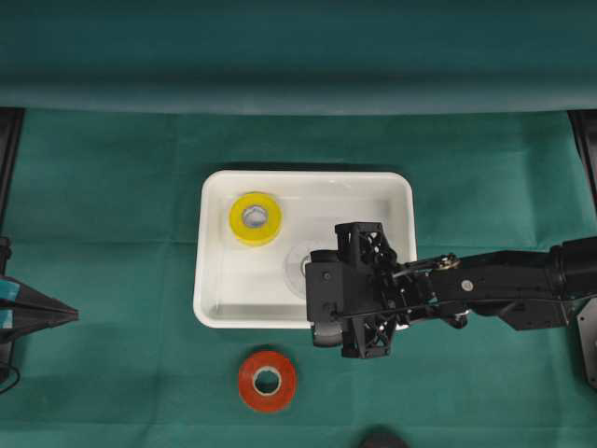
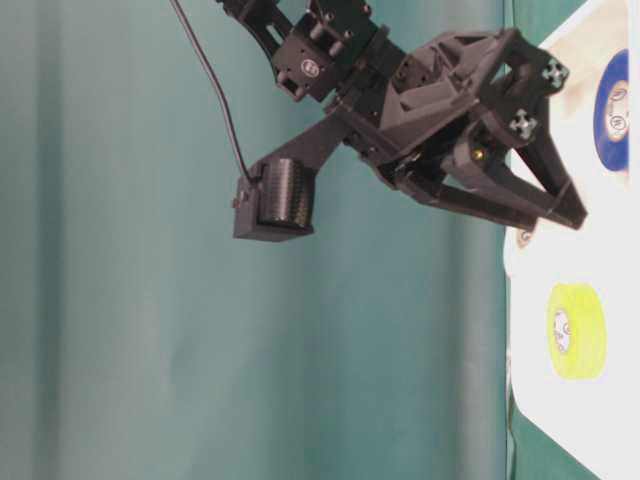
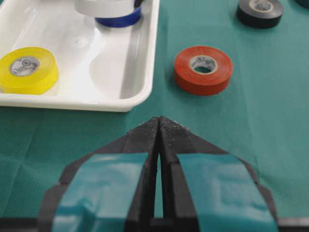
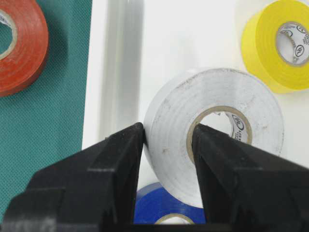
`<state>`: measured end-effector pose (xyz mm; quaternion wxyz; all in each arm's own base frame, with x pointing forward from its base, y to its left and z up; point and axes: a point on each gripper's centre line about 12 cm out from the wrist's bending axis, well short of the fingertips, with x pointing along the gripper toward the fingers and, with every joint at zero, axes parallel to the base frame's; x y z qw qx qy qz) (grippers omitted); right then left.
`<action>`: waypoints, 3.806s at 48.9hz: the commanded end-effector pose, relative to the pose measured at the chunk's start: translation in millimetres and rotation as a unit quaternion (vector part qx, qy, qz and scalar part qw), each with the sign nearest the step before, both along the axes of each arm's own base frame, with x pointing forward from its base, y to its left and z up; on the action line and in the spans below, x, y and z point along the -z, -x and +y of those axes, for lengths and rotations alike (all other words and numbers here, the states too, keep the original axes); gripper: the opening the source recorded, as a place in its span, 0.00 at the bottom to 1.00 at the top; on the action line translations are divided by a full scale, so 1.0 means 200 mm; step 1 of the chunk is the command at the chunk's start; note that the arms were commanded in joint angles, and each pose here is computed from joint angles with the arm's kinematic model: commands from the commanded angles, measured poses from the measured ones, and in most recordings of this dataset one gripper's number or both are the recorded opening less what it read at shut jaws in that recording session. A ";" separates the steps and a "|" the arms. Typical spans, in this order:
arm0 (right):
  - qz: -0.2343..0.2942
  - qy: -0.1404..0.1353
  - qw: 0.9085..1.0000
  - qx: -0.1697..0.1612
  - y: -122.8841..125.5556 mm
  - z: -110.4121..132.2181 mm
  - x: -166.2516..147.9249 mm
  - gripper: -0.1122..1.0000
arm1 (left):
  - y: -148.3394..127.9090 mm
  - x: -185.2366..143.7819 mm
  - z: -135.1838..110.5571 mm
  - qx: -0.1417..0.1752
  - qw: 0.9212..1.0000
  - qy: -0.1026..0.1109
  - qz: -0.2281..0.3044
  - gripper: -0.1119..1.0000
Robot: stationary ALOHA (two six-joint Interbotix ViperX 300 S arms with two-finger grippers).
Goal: Put the tape into the white case with the right arm.
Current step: 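Lower the white tape into the tray left of the blue tape, then open the right gripper and retract it to the right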
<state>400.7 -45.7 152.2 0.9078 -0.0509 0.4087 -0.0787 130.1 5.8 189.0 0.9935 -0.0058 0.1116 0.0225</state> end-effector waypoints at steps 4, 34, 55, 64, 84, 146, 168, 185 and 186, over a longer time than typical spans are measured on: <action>-0.026 -0.003 1.000 -0.008 -0.03 0.00 -0.05 0.13 | -0.01 -0.02 0.00 -0.001 1.000 0.000 -0.002 0.10; -0.017 -0.012 1.000 -0.005 -0.04 0.00 0.02 0.39 | -0.01 -0.02 0.00 -0.001 1.000 0.000 -0.002 0.10; -0.015 -0.006 1.000 0.018 -0.01 -0.07 -0.02 0.63 | -0.01 -0.02 0.00 -0.001 1.000 0.000 -0.002 0.10; -0.017 0.001 0.998 0.060 0.05 -0.21 -0.08 0.64 | -0.01 -0.02 0.00 -0.001 1.000 0.000 -0.002 0.10; -0.024 -0.001 0.997 0.080 0.29 -0.23 -0.14 0.63 | -0.01 -0.02 0.00 -0.001 1.000 0.000 -0.002 0.10; -0.163 -0.049 0.984 0.060 1.16 0.05 -0.12 0.62 | -0.01 -0.02 0.01 -0.008 1.000 -0.001 -0.003 0.10; -0.163 -0.077 0.975 -0.133 1.19 0.36 -0.07 0.62 | -0.01 -0.02 0.01 -0.008 1.000 -0.001 -0.003 0.10; -0.156 -0.082 0.957 -0.229 1.22 0.50 -0.06 0.62 | -0.01 -0.02 0.01 -0.008 1.000 -0.001 -0.004 0.10; -0.155 -0.082 0.957 -0.231 1.22 0.51 -0.05 0.62 | -0.01 -0.02 0.01 -0.008 1.000 -0.001 -0.003 0.10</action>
